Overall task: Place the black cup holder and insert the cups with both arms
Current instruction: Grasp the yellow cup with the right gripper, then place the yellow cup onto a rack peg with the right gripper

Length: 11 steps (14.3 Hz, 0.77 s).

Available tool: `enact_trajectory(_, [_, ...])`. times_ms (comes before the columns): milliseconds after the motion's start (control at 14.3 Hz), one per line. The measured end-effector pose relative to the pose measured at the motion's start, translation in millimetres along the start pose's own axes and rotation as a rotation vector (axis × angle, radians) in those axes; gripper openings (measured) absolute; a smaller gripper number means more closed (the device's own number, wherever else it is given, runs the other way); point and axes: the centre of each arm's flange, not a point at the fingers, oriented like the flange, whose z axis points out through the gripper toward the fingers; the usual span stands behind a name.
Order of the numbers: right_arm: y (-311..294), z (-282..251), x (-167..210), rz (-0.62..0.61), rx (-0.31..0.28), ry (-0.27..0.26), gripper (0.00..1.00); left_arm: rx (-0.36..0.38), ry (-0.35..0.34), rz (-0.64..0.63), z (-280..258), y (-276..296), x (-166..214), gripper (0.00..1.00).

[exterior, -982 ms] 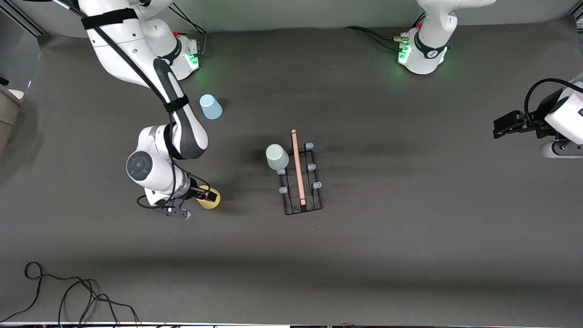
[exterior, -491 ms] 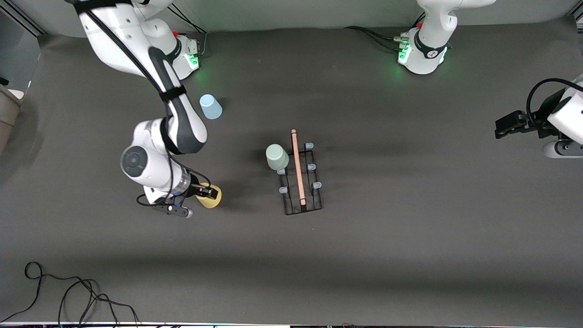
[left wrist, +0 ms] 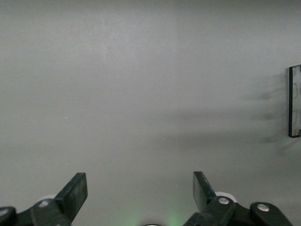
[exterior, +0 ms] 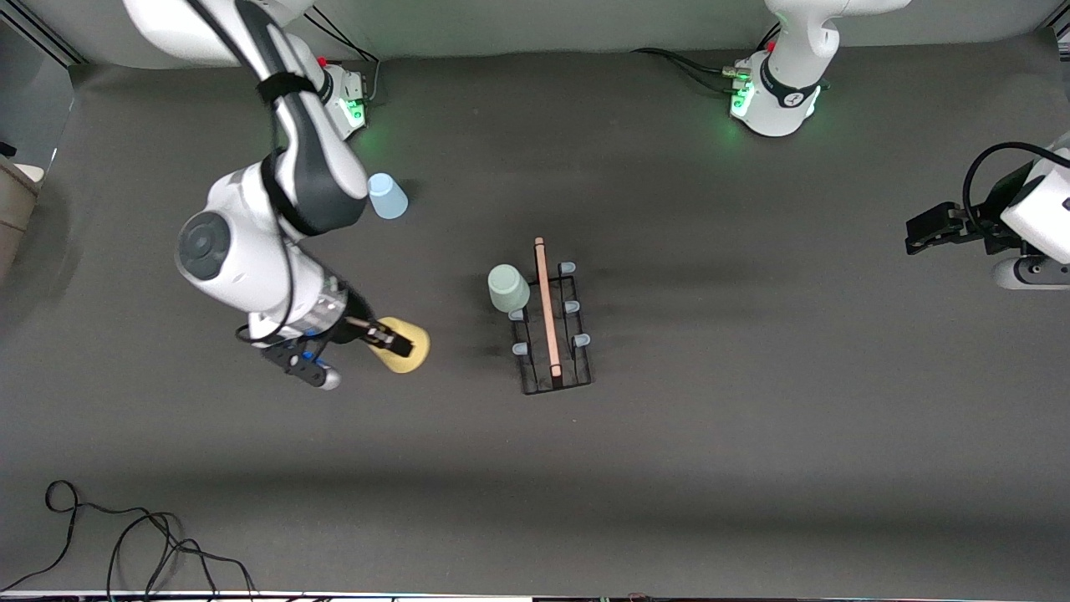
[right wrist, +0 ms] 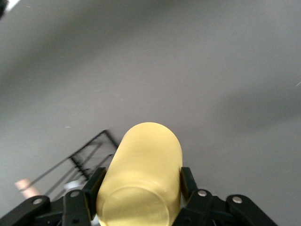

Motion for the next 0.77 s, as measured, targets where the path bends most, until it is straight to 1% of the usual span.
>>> enact_trajectory(210, [-54.8, 8.5, -33.8, 0.111, 0.023, 0.018, 0.69, 0.0, 0.002, 0.0, -0.3, 0.1, 0.1, 1.0])
enact_trajectory(351, [-79.1, 25.1, -50.1, 0.161, 0.022, 0.023, 0.69, 0.0, 0.002, 0.0, -0.4, 0.2, 0.1, 1.0])
enact_trajectory(561, [-95.5, 56.3, -66.9, 0.188, 0.002, 0.026, 0.69, 0.0, 0.003, 0.0, -0.6, 0.2, 0.1, 1.0])
enact_trajectory(771, [-102.4, 79.4, -73.4, 0.201, 0.014, 0.046, 0.69, 0.0, 0.003, 0.0, -0.6, 0.3, 0.2, 1.0])
